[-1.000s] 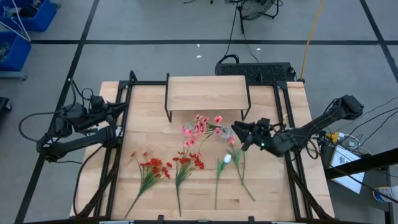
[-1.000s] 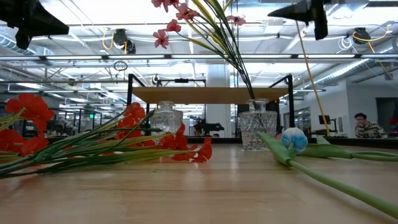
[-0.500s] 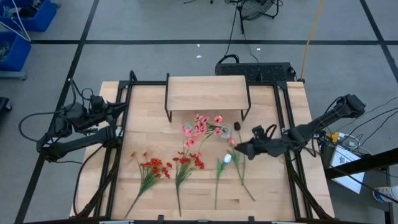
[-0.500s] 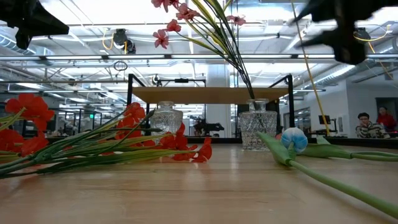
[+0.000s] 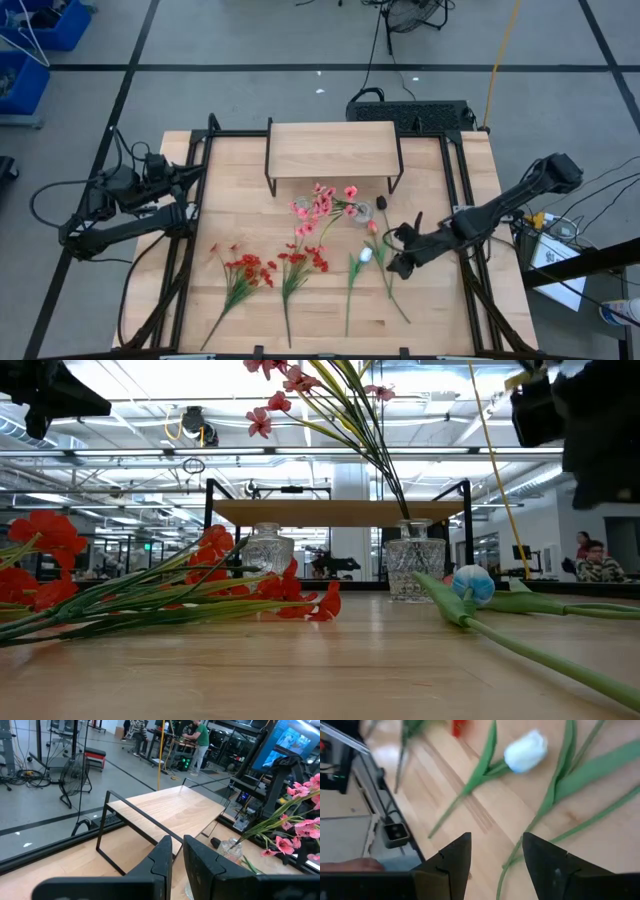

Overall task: Pick and place flowers into a vace then onto a shelf
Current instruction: Put the pink tulip into the right transparent vase

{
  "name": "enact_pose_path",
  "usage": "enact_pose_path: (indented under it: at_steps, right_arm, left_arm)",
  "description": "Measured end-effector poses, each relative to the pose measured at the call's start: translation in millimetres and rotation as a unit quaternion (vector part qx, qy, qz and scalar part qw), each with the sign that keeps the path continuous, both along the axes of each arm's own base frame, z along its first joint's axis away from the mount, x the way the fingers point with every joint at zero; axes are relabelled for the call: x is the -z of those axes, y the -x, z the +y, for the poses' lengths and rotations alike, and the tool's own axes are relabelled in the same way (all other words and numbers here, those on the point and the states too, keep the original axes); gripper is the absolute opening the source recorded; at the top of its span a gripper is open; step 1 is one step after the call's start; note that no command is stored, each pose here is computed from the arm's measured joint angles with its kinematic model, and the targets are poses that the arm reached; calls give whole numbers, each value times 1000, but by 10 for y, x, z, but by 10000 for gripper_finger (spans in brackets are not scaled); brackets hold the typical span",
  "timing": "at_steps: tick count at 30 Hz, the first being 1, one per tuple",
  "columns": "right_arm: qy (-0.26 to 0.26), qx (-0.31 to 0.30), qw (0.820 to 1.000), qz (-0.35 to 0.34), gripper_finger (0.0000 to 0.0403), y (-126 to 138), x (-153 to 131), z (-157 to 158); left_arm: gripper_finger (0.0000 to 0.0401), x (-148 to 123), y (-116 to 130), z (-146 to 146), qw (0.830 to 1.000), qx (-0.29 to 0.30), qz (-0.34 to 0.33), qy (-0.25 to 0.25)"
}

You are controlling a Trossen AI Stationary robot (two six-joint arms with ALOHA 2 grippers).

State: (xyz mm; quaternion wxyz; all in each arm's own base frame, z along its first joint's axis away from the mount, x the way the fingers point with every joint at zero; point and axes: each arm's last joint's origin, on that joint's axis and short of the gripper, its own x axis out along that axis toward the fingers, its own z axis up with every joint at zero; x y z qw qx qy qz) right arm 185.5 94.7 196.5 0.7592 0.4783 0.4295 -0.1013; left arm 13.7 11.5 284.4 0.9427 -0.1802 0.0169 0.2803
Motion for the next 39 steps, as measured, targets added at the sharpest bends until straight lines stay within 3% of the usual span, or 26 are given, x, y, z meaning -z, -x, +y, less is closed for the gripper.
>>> enact_pose_path:
  at_steps: [7,19,23,39]
  right_arm:
    - [-18,45,999,5,169,-263,197,85]
    - [53,55,990,117,169,-651,431,143]
    - [81,57,981,166,169,-666,536,145]
    - [97,88,971,200,169,-651,397,131]
  left_arm:
    - [51,1,-1,0,1000,0,0,0]
    - [51,0,0,0,1000,0,0,0]
    - [51,1,0,0,1000,0,0,0]
    - [51,1,-1,0,1000,0,0,0]
